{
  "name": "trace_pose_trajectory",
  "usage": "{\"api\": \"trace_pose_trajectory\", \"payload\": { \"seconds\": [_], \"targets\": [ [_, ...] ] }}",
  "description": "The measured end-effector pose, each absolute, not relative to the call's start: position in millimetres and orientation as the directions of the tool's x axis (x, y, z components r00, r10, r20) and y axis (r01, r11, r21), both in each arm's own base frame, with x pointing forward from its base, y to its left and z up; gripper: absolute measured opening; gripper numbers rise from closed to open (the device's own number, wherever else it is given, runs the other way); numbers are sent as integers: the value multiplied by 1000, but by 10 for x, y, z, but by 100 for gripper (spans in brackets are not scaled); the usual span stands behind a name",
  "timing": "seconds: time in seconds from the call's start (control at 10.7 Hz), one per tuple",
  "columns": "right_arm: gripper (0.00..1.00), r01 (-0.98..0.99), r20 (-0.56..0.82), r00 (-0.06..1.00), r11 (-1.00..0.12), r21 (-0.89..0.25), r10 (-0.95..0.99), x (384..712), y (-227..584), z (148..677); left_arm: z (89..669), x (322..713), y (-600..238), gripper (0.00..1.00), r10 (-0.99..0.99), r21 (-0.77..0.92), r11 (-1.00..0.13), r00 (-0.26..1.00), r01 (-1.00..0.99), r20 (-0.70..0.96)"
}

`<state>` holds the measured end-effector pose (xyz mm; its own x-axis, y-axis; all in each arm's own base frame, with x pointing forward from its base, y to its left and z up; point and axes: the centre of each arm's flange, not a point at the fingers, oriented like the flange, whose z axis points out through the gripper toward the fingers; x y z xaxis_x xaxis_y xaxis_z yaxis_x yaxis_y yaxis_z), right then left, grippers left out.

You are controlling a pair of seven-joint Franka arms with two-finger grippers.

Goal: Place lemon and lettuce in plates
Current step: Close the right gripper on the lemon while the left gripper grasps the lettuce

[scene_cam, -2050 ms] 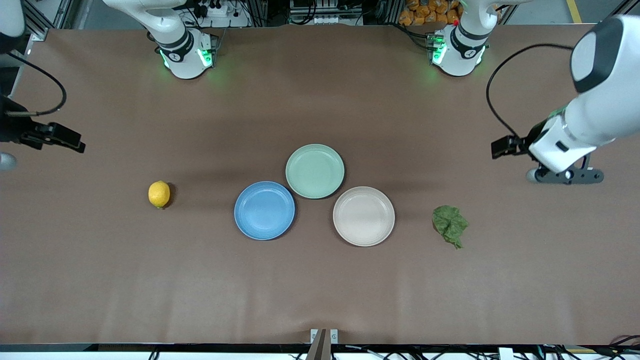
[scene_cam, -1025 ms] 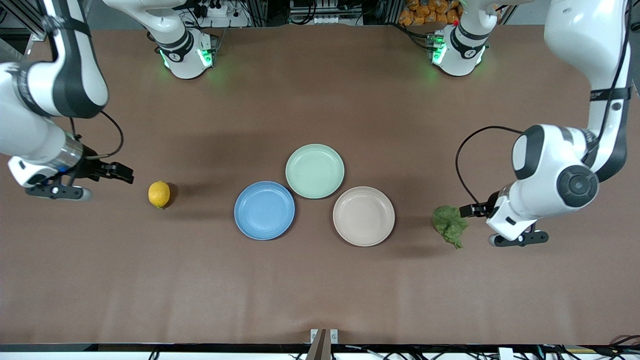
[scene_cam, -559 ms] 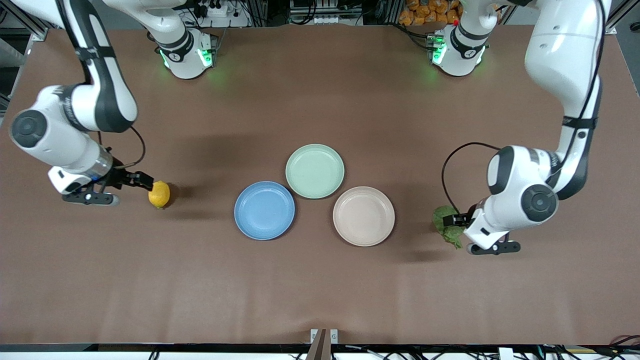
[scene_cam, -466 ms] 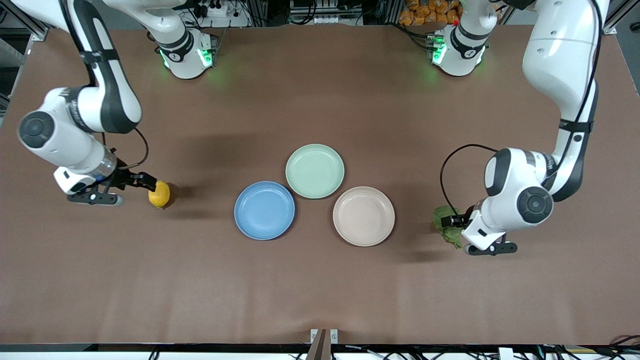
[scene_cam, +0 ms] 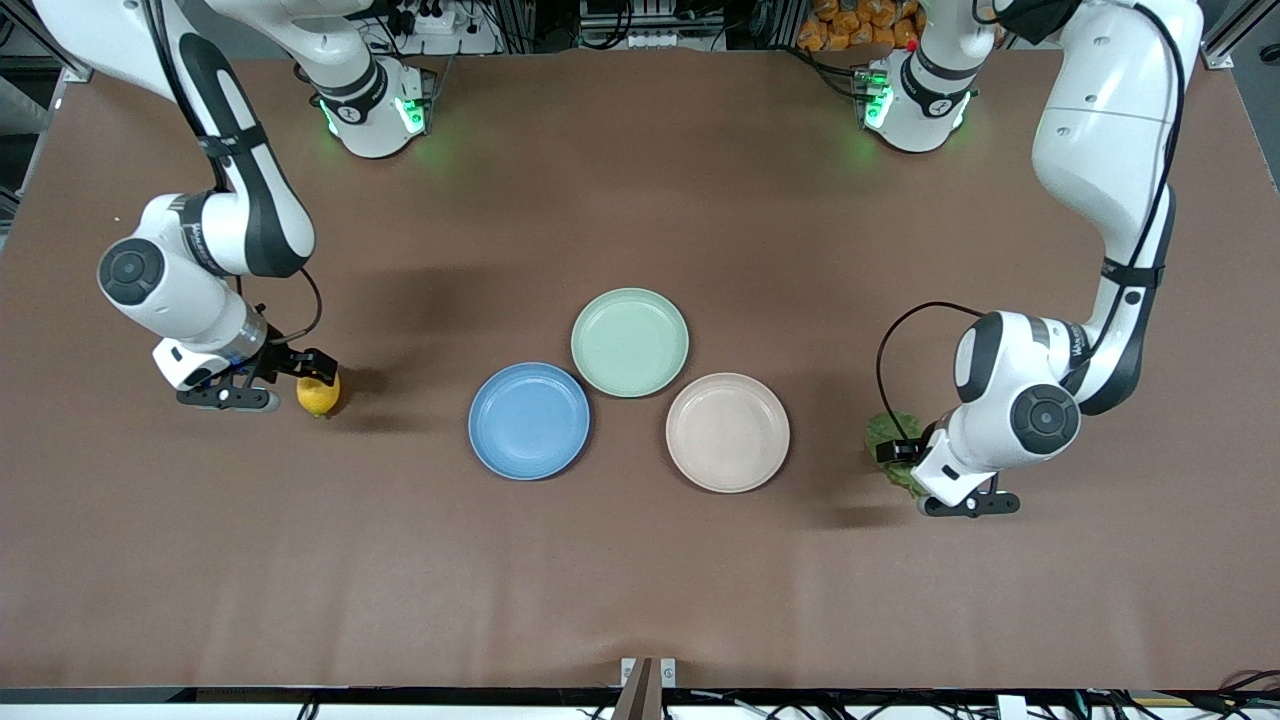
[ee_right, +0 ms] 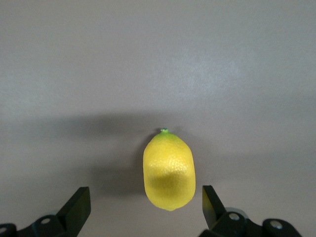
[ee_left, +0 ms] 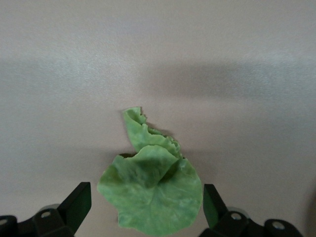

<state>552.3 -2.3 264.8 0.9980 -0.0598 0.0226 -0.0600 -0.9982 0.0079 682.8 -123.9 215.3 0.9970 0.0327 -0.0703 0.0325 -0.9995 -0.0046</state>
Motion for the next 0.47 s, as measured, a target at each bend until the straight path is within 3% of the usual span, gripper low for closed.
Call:
{"api": "trace_pose_trajectory", "payload": {
  "seconds": [0.47],
  "targets": [
    [100,-28,30,999,-999,14,-28,5533,-46,2325,2030,6812,-1289,100,26,-3,-1000,997,26,-75]
  ]
}}
